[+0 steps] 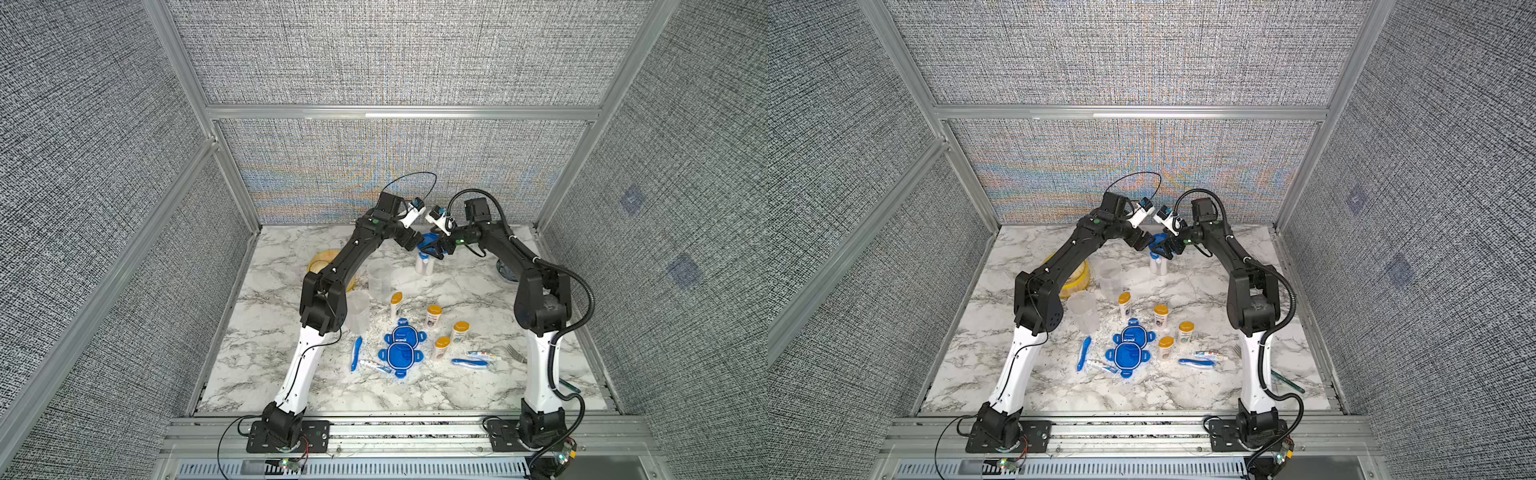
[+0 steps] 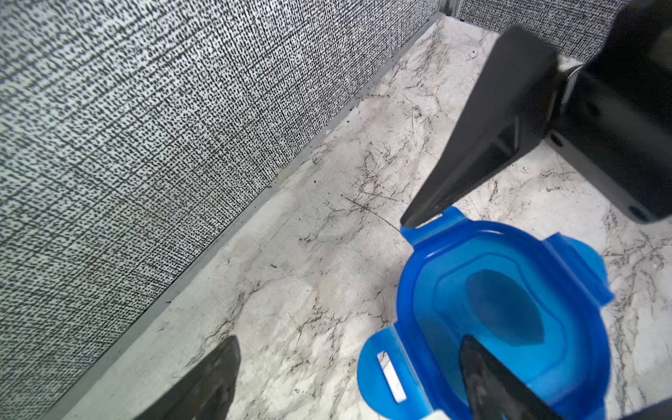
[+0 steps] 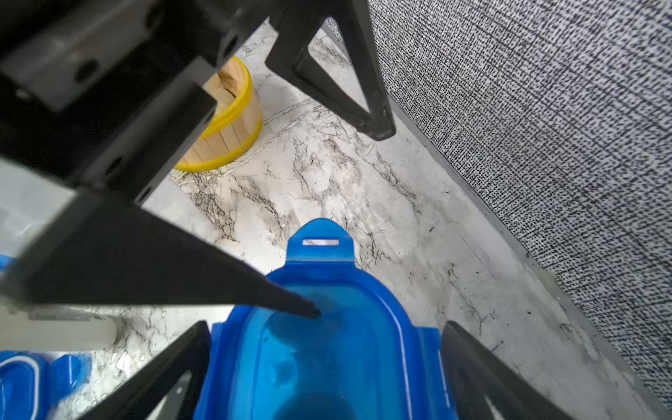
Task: Pack away toiletry kits
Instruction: Close the fastener on the container.
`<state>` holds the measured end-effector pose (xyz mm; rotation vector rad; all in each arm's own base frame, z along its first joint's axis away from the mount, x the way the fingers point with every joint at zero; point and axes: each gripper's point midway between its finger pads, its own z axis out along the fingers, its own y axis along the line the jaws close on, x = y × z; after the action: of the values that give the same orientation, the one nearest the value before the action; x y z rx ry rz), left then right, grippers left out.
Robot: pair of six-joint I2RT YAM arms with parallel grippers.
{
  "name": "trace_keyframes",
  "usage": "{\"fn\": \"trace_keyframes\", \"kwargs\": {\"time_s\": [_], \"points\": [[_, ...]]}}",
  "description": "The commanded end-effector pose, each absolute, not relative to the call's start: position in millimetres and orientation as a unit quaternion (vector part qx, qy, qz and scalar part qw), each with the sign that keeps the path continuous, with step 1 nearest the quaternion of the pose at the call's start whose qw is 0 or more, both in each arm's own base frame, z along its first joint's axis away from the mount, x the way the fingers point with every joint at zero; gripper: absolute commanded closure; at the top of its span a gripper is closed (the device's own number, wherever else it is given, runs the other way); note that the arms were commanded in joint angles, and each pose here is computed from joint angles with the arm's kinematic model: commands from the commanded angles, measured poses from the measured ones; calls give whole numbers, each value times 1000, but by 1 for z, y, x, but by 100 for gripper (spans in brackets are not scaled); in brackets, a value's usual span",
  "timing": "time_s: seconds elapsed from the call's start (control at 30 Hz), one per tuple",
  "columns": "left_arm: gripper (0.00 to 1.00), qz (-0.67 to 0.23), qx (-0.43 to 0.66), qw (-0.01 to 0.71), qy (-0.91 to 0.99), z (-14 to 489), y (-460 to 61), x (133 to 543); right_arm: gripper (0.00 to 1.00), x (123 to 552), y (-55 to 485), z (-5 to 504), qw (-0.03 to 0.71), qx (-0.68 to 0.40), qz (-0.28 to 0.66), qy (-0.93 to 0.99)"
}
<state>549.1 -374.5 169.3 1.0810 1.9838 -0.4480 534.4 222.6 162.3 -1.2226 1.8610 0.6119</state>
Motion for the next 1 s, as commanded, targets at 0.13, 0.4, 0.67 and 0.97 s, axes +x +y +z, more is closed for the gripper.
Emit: {"fn": "trace_keyframes", "kwargs": {"time_s": [0.13,0.4,0.67,0.97], "points": [[7,-182,434,392,790,159,-375,545,1,529,220,149,365,-507,240,743],[7,-183,436,391,789,158,-375,545,1,535,217,137,349,-491,259,755],[7,-185,438,390,788,157,-376,544,1,525,215,121,320,-494,267,763],[7,-185,440,389,788,155,-376,544,17,520,213,115,316,-497,272,761]]}}
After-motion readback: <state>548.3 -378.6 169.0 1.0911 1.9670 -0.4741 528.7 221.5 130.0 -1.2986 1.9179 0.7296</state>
